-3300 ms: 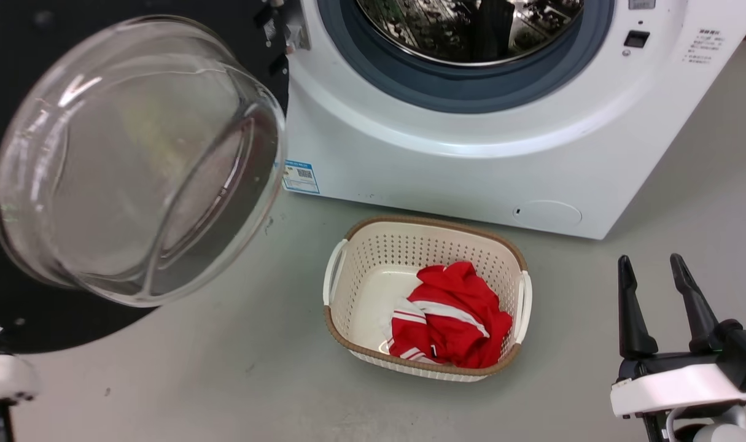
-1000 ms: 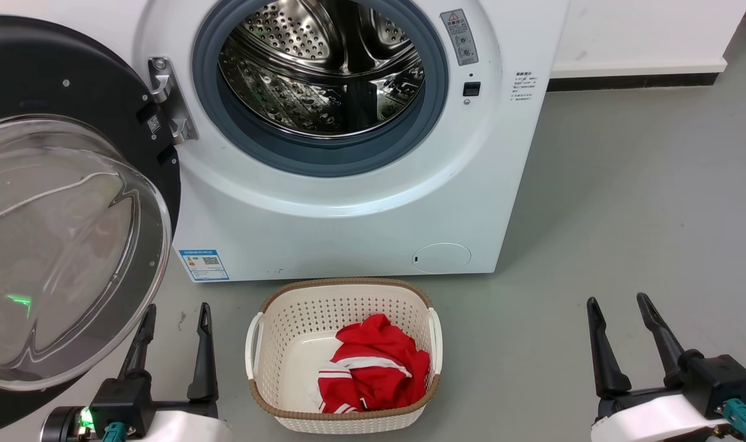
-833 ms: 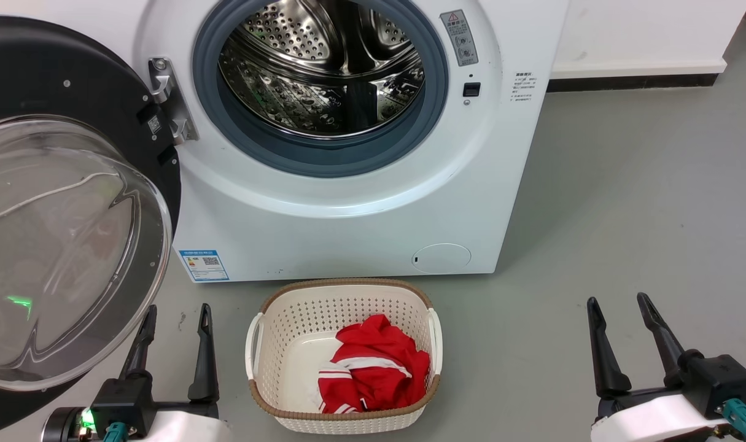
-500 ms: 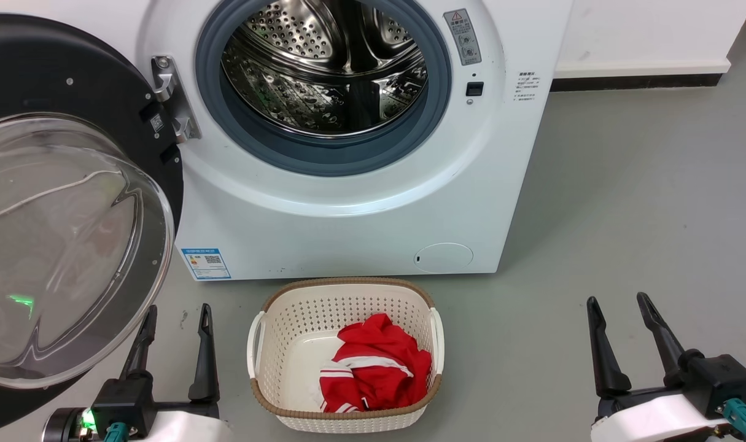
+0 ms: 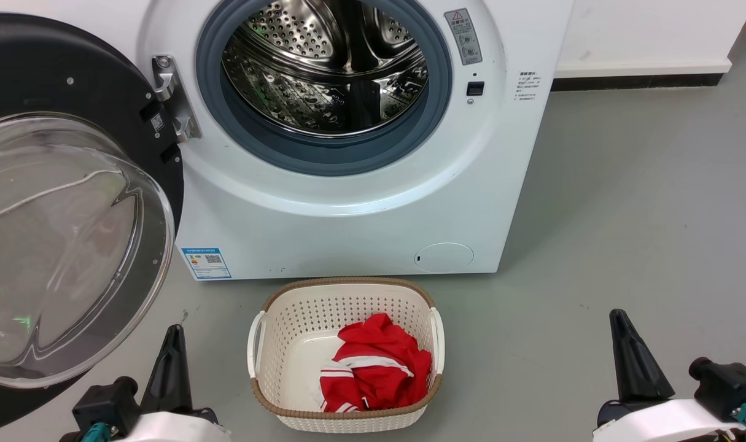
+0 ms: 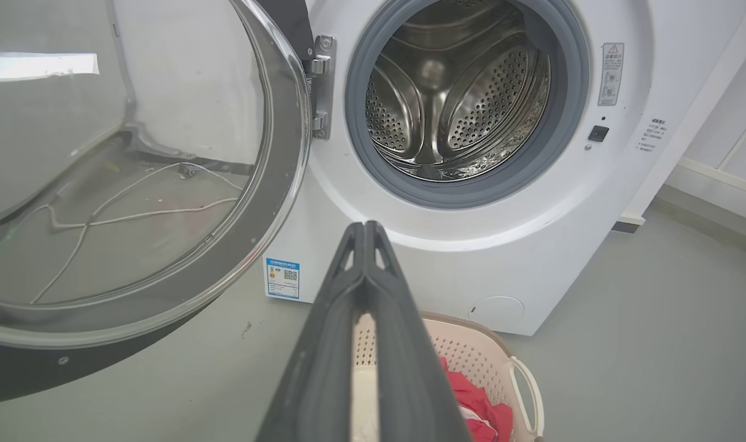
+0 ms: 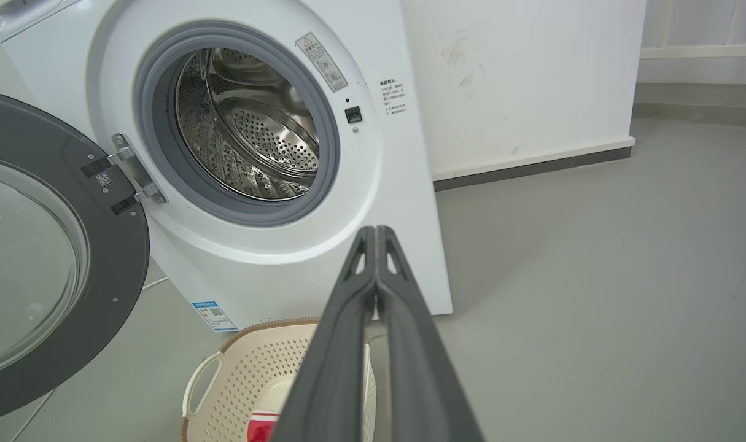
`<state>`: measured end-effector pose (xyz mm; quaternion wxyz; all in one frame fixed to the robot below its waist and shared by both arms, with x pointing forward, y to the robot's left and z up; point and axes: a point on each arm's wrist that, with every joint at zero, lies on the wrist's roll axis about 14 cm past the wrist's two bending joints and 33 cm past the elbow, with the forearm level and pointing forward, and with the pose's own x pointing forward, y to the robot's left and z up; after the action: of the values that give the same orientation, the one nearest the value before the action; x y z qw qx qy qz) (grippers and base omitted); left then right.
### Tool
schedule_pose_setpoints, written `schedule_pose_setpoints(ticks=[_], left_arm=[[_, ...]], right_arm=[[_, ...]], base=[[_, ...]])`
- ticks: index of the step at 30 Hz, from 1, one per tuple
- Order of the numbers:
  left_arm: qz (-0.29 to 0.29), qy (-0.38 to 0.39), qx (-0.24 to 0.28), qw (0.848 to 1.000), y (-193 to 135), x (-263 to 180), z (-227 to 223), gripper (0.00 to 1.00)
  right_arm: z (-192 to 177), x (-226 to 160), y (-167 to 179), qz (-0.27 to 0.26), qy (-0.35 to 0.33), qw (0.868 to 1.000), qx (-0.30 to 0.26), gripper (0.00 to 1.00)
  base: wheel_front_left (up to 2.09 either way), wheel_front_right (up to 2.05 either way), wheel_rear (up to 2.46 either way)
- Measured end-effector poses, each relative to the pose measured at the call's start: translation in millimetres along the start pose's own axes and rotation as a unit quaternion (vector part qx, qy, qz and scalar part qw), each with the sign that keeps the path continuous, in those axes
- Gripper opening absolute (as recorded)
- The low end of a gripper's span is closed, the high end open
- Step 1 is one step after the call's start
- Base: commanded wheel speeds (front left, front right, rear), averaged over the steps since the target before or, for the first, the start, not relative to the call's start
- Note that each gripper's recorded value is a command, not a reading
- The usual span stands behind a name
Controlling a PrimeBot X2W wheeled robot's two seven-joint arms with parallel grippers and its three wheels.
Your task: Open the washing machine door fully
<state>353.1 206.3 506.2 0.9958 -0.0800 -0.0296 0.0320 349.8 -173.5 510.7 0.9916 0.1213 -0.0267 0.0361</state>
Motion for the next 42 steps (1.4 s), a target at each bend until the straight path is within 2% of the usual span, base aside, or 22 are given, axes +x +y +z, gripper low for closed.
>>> schedule_pose_setpoints(ticks=[4, 17, 42], left_arm=[[0.007, 0.005, -0.051, 0.999, 1, 2, -1, 0.00], [0.019, 0.019, -0.167, 0.986, 3, 7, -5, 0.00], [0.030, 0.042, -0.344, 0.938, 3, 15, -13, 0.00]], right_arm=[[-1, 2, -4, -0.008, 0.004, 0.999, 0.047, 0.00], [-2, 8, -10, -0.024, 0.006, 0.988, 0.155, 0.00], [-6, 16, -20, -0.046, 0.011, 0.945, 0.323, 0.00]], base=[[0.00, 0.00, 0.00], [0.00, 0.00, 0.00], [0.00, 0.00, 0.00]])
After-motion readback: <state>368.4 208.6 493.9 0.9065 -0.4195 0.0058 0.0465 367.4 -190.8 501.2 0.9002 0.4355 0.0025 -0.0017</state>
